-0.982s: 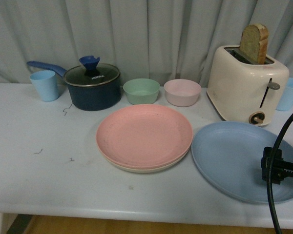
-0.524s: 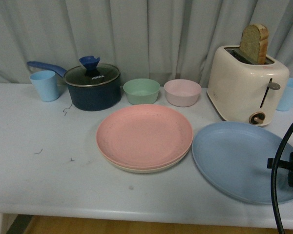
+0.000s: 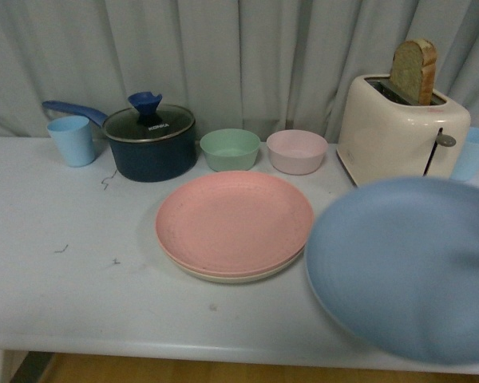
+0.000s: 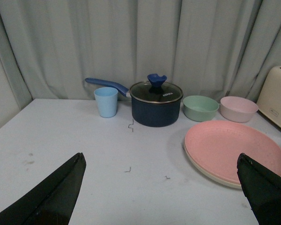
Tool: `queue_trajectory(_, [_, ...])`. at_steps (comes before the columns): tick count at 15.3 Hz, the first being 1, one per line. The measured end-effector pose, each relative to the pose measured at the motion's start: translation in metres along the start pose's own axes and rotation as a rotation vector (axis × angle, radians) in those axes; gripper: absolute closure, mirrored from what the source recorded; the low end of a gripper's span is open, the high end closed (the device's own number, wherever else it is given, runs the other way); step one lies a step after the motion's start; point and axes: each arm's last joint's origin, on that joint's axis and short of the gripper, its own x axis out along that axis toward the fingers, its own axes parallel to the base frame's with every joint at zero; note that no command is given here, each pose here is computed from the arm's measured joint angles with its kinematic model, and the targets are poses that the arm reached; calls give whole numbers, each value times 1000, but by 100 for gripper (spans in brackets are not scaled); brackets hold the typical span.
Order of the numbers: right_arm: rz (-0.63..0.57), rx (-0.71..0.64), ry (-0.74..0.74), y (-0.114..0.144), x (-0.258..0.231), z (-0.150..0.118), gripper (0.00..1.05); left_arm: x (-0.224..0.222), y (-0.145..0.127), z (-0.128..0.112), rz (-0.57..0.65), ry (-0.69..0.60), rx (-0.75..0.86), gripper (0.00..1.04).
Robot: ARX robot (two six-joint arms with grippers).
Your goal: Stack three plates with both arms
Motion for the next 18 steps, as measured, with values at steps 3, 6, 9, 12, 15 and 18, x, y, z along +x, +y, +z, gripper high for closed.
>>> queue_trajectory(3, [205, 38, -11, 82, 31, 39, 102, 0, 0, 0, 0, 0, 0, 7])
queue_trajectory(6, [181, 43, 87, 122, 79, 36, 102, 0, 0, 0, 0, 0, 0, 7])
queue_trajectory(9, [187, 54, 84, 137, 89, 43, 102, 0, 0, 0, 0, 0, 0, 7])
queue_trajectory(12, [180, 74, 99, 155, 108, 47, 102, 0, 0, 0, 0, 0, 0, 7])
queue_trajectory(15, [128, 79, 168, 154, 122, 28, 102, 0, 0, 0, 0, 0, 0, 7])
queue_trajectory(18, [137, 99, 176, 152, 123, 25, 93, 0, 0, 0, 0, 0, 0, 7])
